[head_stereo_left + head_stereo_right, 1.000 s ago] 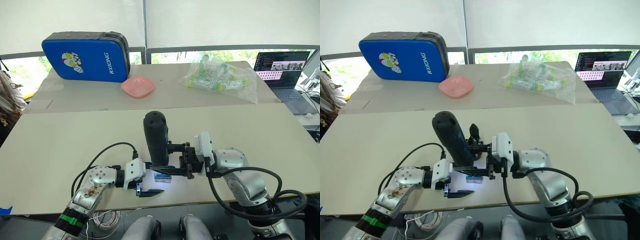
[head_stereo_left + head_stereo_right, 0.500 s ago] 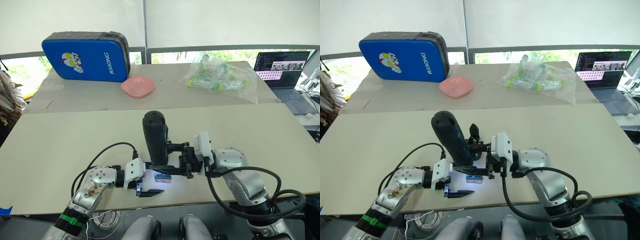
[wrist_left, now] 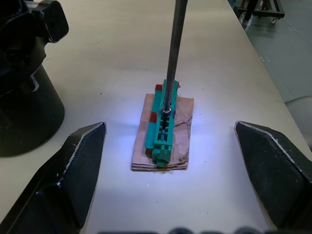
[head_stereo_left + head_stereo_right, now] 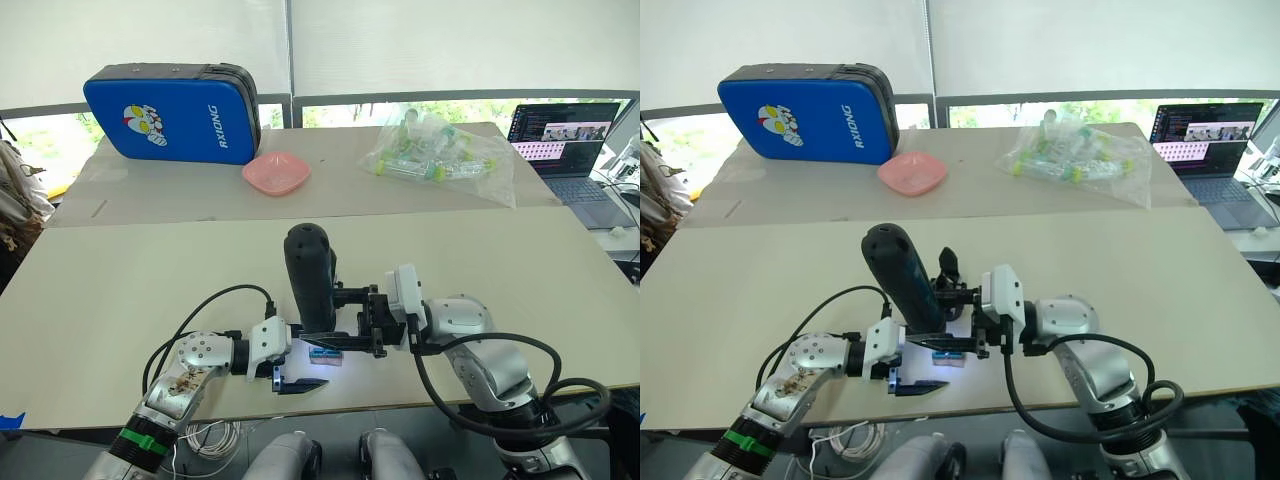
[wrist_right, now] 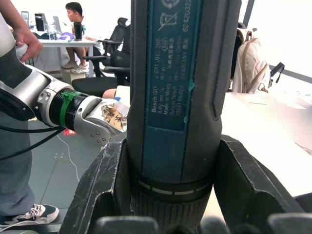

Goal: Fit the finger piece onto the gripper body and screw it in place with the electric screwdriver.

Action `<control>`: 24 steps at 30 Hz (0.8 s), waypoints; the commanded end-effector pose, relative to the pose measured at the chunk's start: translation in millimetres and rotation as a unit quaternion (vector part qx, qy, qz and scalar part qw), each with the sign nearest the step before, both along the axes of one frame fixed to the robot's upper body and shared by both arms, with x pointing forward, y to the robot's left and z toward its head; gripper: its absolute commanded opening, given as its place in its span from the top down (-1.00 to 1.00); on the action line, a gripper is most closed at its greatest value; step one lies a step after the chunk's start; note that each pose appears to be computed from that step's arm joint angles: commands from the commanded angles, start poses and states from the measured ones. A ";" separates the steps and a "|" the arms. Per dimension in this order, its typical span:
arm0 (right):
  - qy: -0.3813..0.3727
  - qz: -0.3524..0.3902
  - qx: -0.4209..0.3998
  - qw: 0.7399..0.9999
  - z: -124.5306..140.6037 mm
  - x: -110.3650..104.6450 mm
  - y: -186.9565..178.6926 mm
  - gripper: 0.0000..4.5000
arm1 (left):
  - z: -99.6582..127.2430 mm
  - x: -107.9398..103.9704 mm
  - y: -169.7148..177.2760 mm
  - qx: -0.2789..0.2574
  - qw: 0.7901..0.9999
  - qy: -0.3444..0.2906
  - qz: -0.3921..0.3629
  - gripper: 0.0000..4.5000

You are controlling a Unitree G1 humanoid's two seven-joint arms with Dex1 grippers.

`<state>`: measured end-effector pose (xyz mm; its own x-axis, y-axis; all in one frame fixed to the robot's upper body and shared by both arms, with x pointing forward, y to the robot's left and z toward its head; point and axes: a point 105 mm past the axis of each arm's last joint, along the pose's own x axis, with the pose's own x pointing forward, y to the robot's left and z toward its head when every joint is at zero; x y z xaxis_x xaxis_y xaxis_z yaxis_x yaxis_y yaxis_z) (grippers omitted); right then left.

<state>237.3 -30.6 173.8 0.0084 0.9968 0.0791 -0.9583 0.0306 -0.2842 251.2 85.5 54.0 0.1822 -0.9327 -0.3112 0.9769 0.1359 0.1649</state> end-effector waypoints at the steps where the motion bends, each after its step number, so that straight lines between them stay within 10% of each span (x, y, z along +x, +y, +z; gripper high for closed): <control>1: -0.025 0.015 0.017 0.999 12.2 -4.6 2.9 0.14 | -17.8 -2.2 5.0 0.032 0.999 0.025 0.016 -0.98; 24: -0.013 -0.003 0.000 1.000 -1.0 0.5 -0.5 0.14 | -18.0 -1.4 6.5 0.030 0.999 0.027 0.020 -0.98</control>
<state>238.5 -30.9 171.1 0.0127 0.9974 0.0706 -0.9563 0.0328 -0.2906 251.4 85.6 53.8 0.1849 -0.9309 -0.3151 0.9775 0.1411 0.1568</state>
